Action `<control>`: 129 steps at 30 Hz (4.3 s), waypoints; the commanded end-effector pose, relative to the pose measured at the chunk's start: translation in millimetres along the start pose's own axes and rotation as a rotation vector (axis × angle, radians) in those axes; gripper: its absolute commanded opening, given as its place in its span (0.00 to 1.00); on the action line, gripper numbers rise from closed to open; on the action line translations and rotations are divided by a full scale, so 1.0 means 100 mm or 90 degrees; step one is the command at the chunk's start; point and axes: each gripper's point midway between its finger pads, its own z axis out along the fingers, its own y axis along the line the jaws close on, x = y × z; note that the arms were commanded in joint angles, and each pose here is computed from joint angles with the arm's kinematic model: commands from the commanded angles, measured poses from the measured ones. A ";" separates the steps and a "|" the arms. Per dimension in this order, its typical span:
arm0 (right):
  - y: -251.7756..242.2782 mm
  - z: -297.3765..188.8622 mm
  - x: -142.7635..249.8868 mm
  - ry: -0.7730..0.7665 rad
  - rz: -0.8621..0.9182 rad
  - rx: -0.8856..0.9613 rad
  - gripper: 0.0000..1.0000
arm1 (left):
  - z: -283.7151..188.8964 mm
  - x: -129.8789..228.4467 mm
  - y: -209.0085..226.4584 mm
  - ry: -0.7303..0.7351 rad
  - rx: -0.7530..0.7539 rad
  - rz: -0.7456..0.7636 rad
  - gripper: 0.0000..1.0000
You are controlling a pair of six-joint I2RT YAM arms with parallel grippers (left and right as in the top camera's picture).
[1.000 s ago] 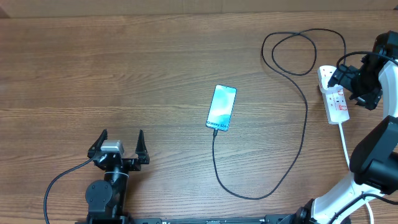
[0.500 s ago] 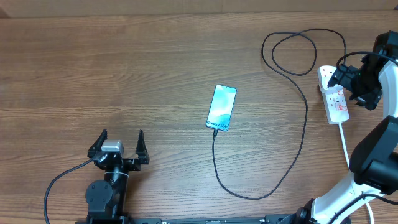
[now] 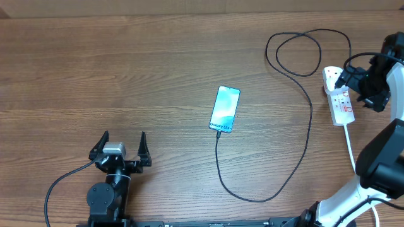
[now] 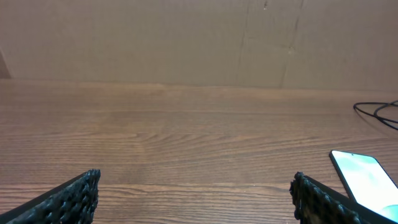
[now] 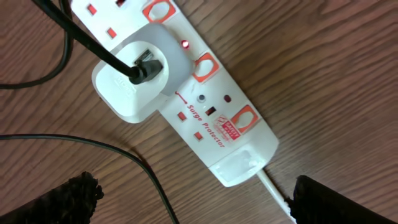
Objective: Plug charger to phone and switch on socket
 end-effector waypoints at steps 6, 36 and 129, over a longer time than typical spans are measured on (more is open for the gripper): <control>0.02 -0.79 -0.06 -0.129 -0.005 -0.027 1.00 | 0.00 0.00 0.03 -0.004 -0.008 0.009 1.00; 0.68 -0.56 0.39 -0.242 -0.136 -0.064 1.00 | 0.00 0.00 0.03 -0.004 -0.008 0.009 1.00; 0.83 -0.94 2.09 -0.776 -0.324 -0.476 1.00 | 0.00 0.00 0.03 -0.004 -0.008 0.009 1.00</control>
